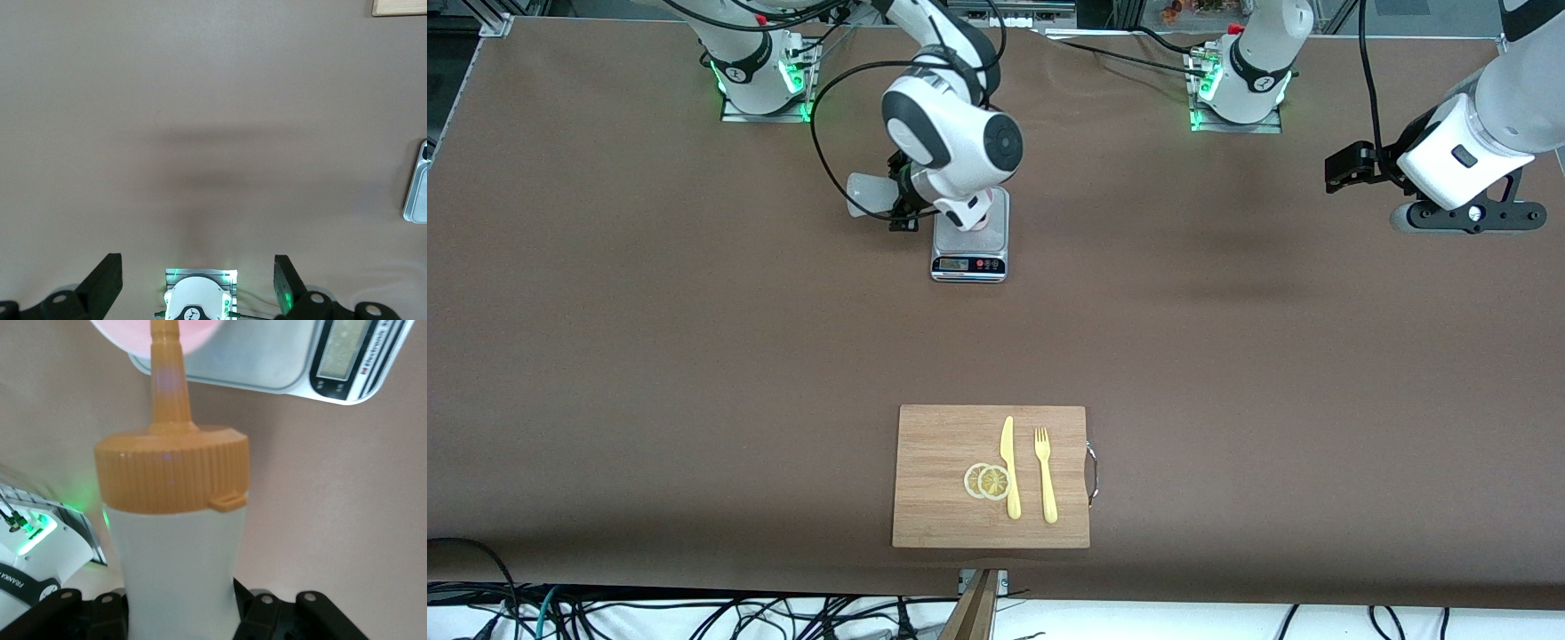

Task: Add sauce to pink cup with both arms
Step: 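Tilt the bottle nozzle into the pink cup with the right gripper, then carry the sauce bottle back beside its spot with the right gripper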

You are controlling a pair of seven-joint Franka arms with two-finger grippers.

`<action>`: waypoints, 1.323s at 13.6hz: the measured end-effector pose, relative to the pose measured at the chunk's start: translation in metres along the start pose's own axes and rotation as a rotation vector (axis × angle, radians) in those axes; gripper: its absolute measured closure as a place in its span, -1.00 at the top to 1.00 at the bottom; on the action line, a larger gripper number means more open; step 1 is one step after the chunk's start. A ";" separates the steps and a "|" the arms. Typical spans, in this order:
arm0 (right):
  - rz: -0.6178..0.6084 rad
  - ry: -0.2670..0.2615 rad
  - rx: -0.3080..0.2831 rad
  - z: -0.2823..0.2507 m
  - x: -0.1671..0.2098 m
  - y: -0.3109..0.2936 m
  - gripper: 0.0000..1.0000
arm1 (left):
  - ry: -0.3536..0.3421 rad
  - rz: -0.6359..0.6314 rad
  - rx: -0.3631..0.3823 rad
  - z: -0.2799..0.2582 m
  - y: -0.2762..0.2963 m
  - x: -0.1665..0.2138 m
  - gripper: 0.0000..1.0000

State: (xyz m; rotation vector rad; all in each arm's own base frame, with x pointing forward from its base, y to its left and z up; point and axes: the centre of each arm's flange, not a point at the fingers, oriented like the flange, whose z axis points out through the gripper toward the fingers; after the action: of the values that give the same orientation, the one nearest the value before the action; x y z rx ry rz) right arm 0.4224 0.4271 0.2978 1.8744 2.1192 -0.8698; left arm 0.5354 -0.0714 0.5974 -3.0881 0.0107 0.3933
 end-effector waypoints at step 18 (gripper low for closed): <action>-0.176 1.281 0.081 0.156 -0.335 0.175 -0.44 | 0.008 0.000 -0.001 -0.003 0.000 0.000 1.00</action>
State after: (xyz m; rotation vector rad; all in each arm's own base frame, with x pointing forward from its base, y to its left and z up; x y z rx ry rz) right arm 0.6147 0.0659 0.2850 2.6947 2.8720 0.4702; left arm 0.5360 -0.0716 0.6005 -3.0908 0.0111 0.3812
